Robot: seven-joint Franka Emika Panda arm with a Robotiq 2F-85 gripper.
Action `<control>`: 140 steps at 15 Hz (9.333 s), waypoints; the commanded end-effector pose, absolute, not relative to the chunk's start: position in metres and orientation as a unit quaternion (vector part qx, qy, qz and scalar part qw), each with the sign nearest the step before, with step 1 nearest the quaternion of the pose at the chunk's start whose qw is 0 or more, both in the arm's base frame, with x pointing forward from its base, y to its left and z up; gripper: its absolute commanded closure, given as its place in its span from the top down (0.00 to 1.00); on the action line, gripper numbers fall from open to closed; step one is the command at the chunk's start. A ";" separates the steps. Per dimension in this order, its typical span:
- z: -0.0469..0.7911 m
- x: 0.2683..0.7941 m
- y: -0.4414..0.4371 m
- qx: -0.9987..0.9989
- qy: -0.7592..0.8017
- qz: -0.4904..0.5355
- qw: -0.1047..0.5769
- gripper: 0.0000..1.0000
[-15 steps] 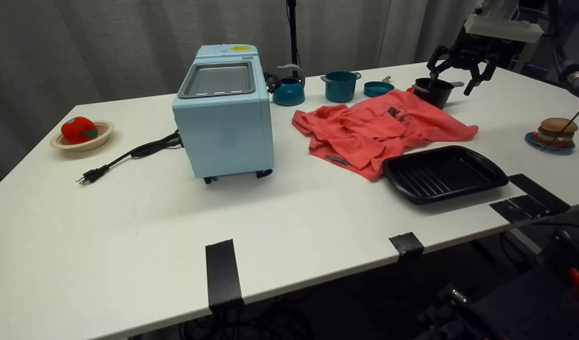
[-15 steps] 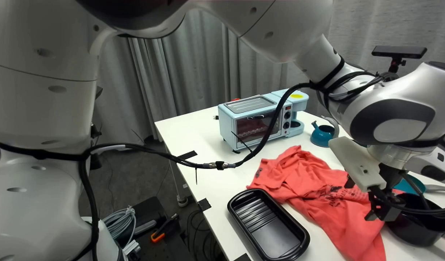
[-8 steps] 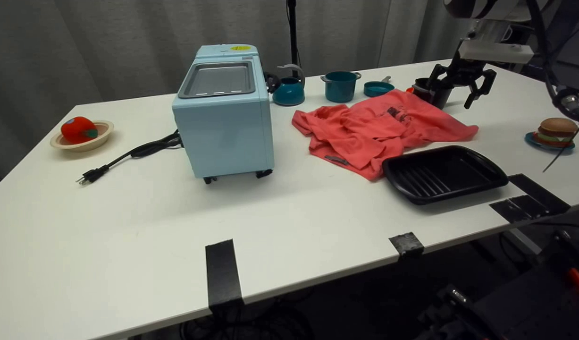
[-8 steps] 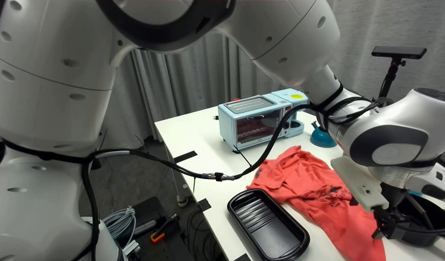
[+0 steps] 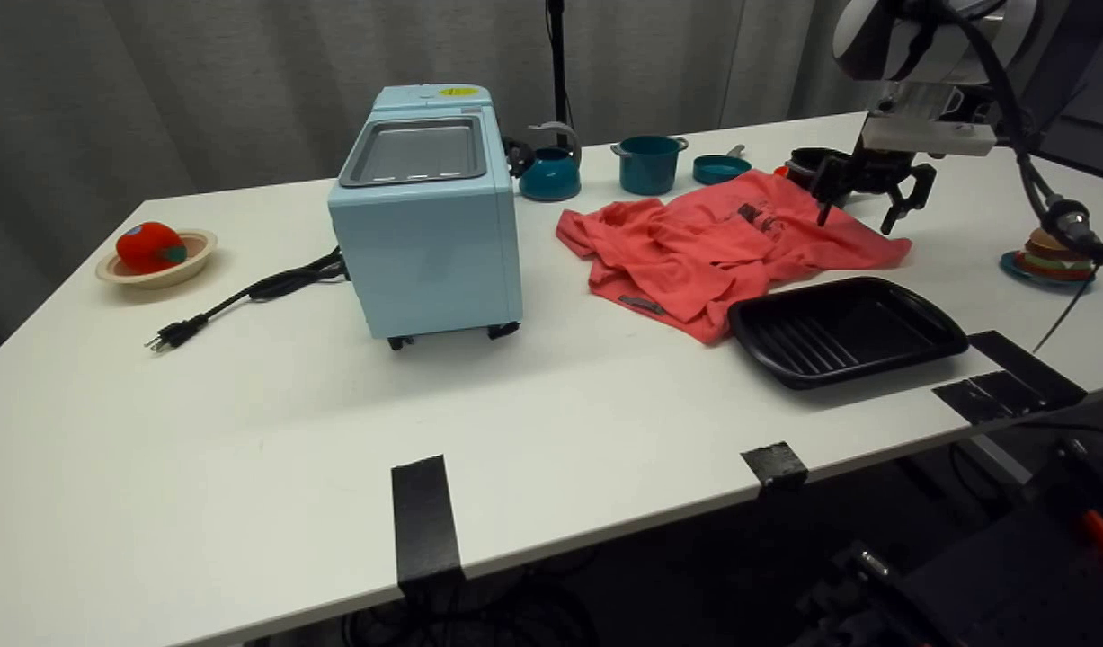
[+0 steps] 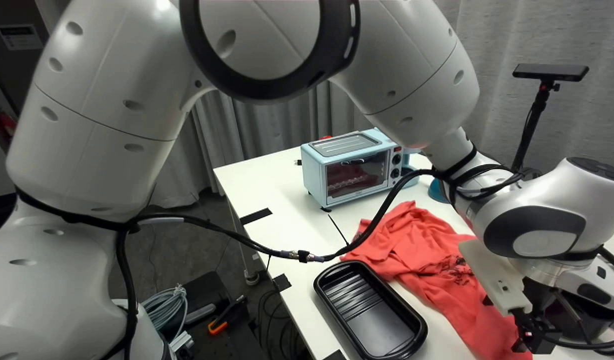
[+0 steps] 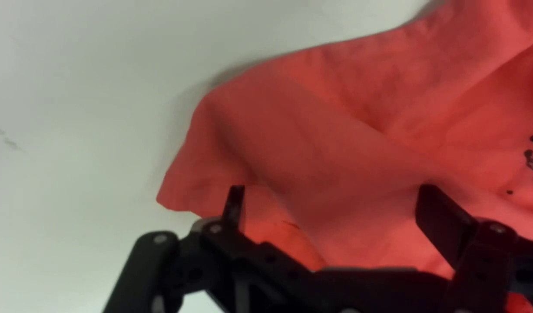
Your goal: Fold the sweatshirt twice
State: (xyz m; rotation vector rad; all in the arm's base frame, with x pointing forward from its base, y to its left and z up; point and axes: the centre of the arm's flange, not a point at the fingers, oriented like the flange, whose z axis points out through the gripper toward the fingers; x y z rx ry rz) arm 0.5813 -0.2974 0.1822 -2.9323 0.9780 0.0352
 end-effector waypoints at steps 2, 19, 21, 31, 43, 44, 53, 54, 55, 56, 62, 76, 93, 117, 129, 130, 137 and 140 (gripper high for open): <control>0.160 0.574 -0.314 -0.943 0.332 0.025 0.011 1.00; 0.273 0.603 -0.245 -0.962 0.262 -0.069 0.042 0.00; 0.302 0.610 -0.221 -0.967 0.230 -0.094 0.048 0.01; 0.327 0.586 -0.012 -0.988 -0.015 -0.142 0.057 0.01; 0.274 0.545 0.083 -0.985 -0.146 -0.086 0.045 0.54; 0.280 0.548 0.078 -0.985 -0.139 -0.091 0.048 0.61; 0.372 0.619 -0.039 -0.978 0.031 -0.183 0.095 1.00; 0.380 0.626 -0.053 -0.975 0.049 -0.192 0.102 1.00; 0.366 0.606 -0.032 -0.979 0.027 -0.186 0.083 1.00; 0.374 0.611 -0.043 -0.977 0.040 -0.192 0.087 1.00; 0.375 0.621 -0.054 -0.975 0.051 -0.193 0.095 1.00; 0.272 0.745 -0.106 -0.964 0.159 -0.136 0.161 1.00; 0.232 0.772 -0.128 -0.970 0.177 -0.001 0.169 0.58; 0.243 0.785 -0.131 -0.986 0.050 -0.030 0.159 0.72; 0.246 0.770 -0.127 -0.979 0.013 0.065 0.191 0.64; 0.246 0.770 -0.127 -0.980 0.014 0.067 0.189 0.56; 0.243 0.754 -0.121 -0.981 0.025 0.063 0.183 0.75; 0.242 0.754 -0.121 -0.981 0.025 0.063 0.183 0.94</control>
